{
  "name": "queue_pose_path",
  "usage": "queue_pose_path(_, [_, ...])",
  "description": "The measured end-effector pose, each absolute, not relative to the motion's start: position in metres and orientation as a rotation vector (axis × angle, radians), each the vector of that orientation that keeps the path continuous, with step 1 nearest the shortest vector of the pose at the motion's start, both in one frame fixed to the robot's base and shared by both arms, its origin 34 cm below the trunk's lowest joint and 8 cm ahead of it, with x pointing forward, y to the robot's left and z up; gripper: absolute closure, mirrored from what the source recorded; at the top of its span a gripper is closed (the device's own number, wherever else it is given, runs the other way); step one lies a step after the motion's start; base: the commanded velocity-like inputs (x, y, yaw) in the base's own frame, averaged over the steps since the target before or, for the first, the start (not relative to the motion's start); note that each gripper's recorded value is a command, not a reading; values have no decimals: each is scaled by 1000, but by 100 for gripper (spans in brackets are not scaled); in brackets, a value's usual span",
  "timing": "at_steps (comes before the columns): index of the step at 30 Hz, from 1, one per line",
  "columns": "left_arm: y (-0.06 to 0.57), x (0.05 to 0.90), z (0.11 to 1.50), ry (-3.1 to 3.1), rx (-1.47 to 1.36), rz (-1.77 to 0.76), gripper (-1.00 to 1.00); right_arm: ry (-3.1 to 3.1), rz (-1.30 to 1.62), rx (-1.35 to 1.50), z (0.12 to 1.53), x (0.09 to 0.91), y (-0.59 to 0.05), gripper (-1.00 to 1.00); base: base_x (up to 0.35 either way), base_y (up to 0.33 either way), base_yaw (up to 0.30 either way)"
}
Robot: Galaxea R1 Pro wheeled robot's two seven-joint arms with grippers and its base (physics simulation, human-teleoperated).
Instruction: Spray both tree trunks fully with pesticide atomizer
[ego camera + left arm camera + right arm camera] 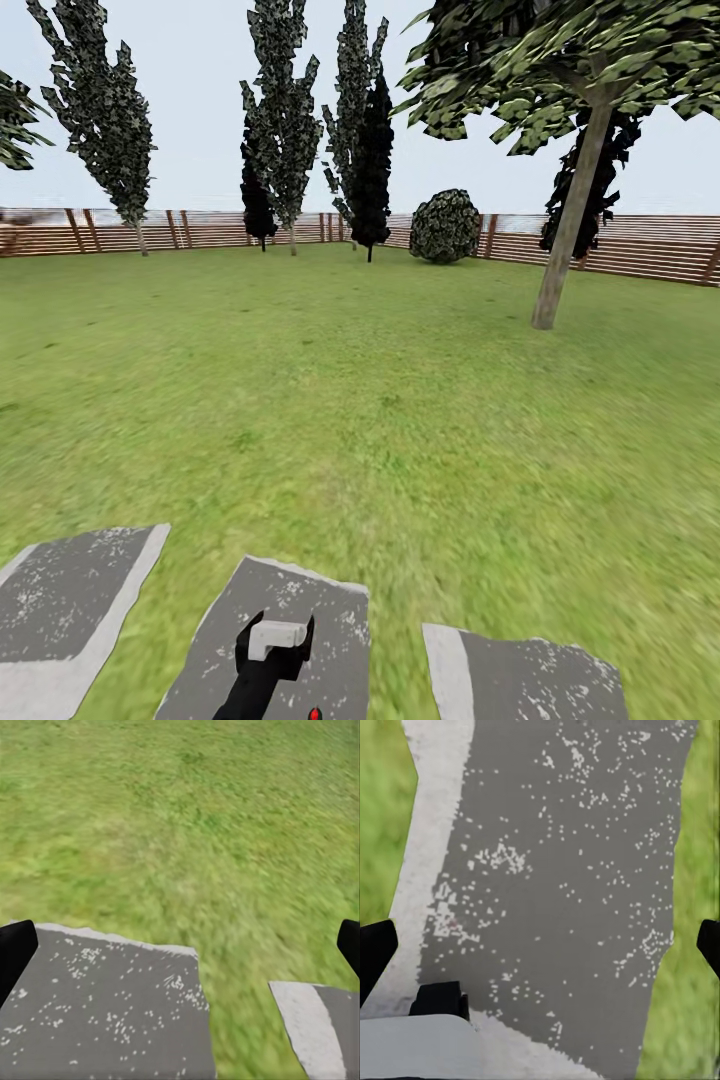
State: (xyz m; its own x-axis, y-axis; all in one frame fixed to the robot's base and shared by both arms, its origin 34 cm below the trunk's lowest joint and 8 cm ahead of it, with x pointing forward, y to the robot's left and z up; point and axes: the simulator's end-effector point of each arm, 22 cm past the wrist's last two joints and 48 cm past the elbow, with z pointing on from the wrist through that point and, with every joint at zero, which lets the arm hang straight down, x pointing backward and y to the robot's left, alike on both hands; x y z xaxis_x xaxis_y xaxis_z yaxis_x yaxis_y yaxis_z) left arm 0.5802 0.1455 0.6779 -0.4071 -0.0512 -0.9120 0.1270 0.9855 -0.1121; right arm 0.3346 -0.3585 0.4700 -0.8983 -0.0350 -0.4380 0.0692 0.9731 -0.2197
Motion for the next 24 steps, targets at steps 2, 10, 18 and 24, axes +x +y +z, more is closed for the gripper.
queue_pose_path(2, [145, 580, 678, 1983, 54, -194, -100, 2637, -368, 24, 477, 345, -383, -100, 0, 0, 0])
queue_pose_path(10, [145, 581, 679, 1980, 50, -195, -100, 2281, -1121, 47, 629, 381, -680, -100, 0, 0, 0])
queue_pose_path(18, [143, 581, 680, 1978, 47, -199, -100, 1787, -1767, 248, 914, 317, -919, -100, 0, 0, 0])
queue_pose_path(24, [143, 581, 680, 1977, 45, -198, -100, 1695, -1800, 436, 941, 289, -936, -100, 0, 0, 0])
